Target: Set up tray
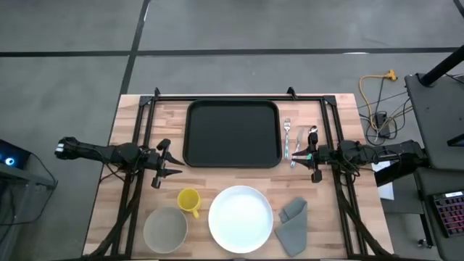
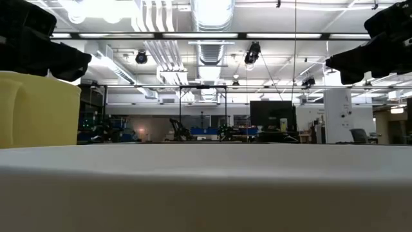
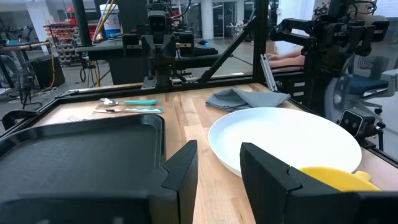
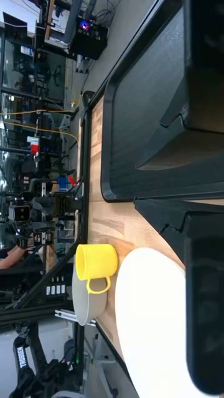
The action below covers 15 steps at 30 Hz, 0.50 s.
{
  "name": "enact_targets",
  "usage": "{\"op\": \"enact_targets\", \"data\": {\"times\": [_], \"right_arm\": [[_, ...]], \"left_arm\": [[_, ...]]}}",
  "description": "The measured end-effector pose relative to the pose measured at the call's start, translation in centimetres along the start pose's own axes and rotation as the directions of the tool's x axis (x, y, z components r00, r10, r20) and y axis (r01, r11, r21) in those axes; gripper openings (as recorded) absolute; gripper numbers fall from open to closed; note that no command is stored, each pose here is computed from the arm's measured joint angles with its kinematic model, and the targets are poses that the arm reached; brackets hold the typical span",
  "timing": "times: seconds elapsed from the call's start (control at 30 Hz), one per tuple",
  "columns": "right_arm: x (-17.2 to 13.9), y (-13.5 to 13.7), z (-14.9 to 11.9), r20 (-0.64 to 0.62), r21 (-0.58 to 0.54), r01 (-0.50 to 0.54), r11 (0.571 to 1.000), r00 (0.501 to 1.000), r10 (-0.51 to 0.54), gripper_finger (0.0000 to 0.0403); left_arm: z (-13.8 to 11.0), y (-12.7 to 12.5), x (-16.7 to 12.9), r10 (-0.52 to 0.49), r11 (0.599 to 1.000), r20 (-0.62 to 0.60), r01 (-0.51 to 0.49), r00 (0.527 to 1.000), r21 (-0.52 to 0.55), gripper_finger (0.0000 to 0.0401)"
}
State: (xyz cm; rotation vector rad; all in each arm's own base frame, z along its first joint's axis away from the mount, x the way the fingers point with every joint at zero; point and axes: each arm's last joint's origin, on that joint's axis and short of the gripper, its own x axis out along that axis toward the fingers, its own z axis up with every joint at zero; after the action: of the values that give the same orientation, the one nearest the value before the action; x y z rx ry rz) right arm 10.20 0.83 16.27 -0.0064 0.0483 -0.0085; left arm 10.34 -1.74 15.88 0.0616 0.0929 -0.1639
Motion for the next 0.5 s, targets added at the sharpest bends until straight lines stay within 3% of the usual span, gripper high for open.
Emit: {"op": "enact_targets", "data": {"times": [0.5], "right_arm": [[0.0,0.0,0.0,0.0,0.0,0.001,1.0,1.0,-0.001,0.0072]], "left_arm": [[0.01,0.0,0.0,0.0,1.0,0.0,0.0,1.0,0.0,0.0102]]}}
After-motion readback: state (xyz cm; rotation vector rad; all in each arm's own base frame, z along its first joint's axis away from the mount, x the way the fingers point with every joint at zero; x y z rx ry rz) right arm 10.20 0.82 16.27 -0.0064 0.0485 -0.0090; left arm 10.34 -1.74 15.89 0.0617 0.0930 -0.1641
